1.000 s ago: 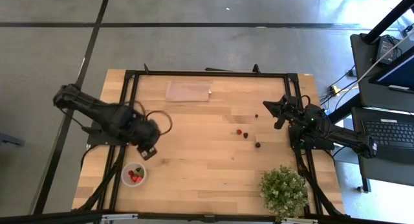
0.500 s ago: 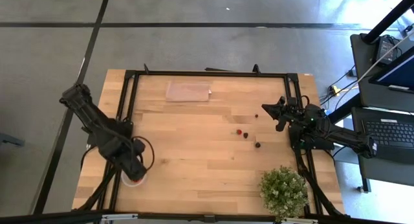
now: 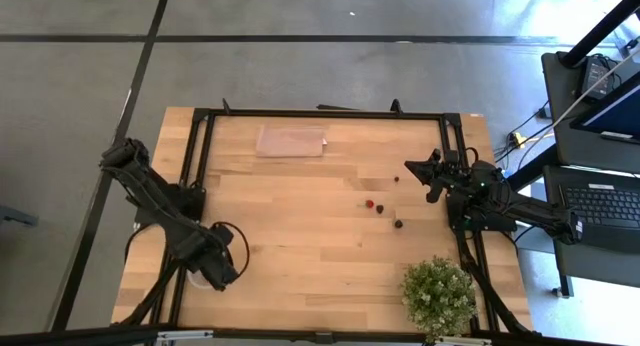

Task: Pick and placing Produce into tupperware
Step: Put the left black cherry into the transparent bin, then put the blueberry into the transparent bin

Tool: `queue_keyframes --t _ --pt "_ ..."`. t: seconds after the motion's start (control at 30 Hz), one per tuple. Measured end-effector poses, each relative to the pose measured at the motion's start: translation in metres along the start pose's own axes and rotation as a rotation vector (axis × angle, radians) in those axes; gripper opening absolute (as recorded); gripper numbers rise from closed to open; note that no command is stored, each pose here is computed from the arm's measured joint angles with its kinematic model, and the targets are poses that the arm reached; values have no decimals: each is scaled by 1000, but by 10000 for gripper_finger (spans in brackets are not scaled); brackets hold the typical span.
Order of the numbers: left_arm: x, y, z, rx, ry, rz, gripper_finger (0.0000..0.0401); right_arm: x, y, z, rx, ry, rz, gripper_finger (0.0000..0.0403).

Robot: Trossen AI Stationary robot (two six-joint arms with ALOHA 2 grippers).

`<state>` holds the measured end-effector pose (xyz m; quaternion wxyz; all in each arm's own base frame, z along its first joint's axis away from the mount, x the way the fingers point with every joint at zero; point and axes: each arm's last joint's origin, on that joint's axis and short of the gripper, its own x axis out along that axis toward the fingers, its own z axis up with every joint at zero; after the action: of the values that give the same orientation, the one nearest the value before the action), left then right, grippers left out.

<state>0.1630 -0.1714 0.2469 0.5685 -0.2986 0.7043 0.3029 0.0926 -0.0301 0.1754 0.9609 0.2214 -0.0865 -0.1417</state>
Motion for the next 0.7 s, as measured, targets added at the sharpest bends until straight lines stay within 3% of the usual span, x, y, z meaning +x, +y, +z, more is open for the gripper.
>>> queue_keyframes --t 0.27,0.47,0.7 --pt "3 2 2 25 -21 -8 138 0 0 0 1 3 6 13" --pt "-23 17 4 23 -80 -97 119 0 0 0 2 4 7 13" --pt "-67 33 27 17 -465 -335 99 0 0 0 3 4 8 13"
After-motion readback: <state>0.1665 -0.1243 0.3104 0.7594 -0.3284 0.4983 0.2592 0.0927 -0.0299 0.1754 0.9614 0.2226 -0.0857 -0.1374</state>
